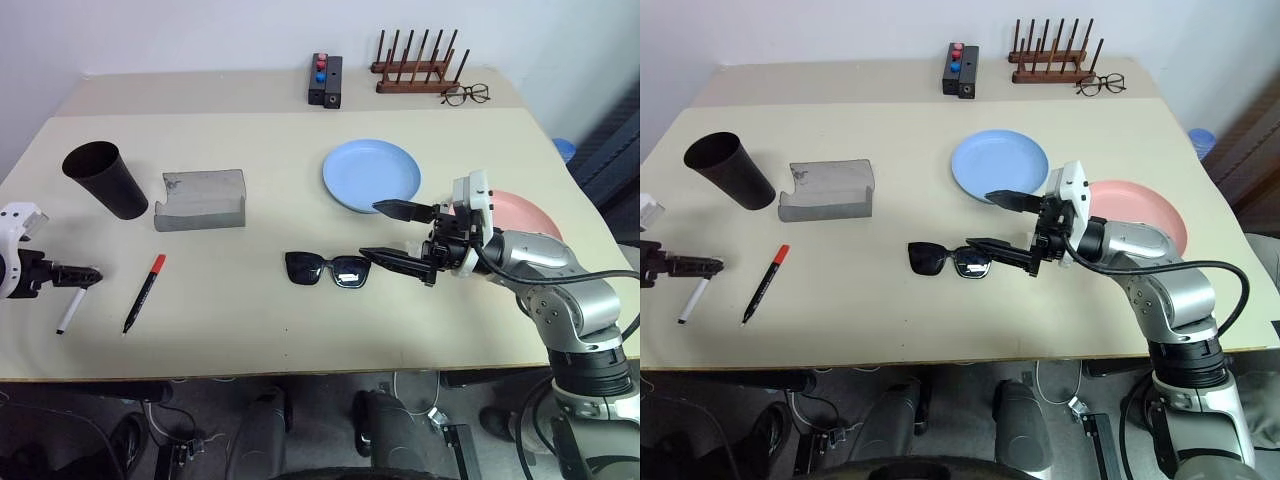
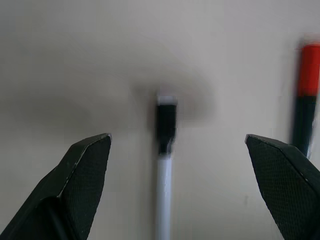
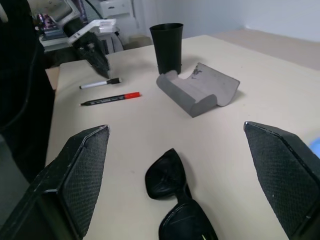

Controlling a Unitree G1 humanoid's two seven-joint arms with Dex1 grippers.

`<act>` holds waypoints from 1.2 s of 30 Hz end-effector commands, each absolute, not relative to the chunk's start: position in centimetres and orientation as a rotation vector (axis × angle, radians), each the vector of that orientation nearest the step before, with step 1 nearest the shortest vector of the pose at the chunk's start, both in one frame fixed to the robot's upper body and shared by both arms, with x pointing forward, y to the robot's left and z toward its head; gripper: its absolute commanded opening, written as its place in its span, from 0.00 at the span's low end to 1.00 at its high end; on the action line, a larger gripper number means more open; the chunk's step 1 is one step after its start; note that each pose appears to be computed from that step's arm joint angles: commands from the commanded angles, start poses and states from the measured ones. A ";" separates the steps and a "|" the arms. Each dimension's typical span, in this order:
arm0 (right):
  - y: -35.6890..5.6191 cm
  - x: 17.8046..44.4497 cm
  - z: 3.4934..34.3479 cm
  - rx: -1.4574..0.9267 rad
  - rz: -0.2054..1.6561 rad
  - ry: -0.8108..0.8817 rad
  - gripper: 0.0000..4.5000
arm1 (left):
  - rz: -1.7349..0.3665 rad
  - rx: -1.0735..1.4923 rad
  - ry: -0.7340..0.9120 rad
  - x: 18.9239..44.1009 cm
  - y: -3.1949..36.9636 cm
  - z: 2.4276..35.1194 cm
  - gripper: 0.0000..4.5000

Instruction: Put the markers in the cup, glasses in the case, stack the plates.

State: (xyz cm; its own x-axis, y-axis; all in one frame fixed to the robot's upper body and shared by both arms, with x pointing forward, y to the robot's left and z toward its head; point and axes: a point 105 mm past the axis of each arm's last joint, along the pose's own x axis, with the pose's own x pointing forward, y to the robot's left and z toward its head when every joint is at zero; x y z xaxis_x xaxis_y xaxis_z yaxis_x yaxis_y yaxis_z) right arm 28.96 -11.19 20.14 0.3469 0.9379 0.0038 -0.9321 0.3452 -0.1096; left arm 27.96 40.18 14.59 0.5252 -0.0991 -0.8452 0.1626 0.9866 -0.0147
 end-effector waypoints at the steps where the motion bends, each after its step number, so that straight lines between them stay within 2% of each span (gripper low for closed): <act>1: -11.4 28.8 21.3 -0.126 1.208 -0.127 0.98 | -0.144 0.106 1.004 28.4 40.9 16.1 0.99; 16: -11.6 28.8 21.4 -0.138 1.189 -0.147 0.98 | -0.197 0.087 1.097 30.4 39.7 14.1 0.99; 19: -11.8 28.9 21.5 -0.143 1.181 -0.151 0.98 | -0.192 0.095 1.120 30.3 39.8 13.4 0.81; 20: -11.9 29.0 21.5 -0.145 1.176 -0.153 0.98 | -0.192 0.092 1.132 30.1 39.8 13.1 0.72; 26: -11.9 29.1 21.5 -0.149 1.172 -0.156 0.98 | -0.203 0.078 1.159 29.7 39.8 12.3 0.05; 27: -11.9 29.1 21.5 -0.149 1.172 -0.157 0.98 | -0.204 0.078 1.159 29.7 39.8 12.4 0.01; 29: -11.8 29.1 21.5 -0.150 1.172 -0.159 0.98 | -0.205 0.086 1.146 29.7 39.9 12.7 0.01; 36: -11.9 29.3 21.4 -0.162 1.167 -0.166 0.98 | -0.287 0.158 0.958 29.4 40.5 17.6 0.01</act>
State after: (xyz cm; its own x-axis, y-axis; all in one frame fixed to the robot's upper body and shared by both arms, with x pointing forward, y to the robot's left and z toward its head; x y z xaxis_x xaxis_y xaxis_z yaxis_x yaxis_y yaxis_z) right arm 29.47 -11.76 20.38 0.3844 0.9230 0.0166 -0.9094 0.3817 -0.1652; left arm 29.46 40.34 14.93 0.4666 -0.1445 -0.8726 0.2692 0.9630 -0.0156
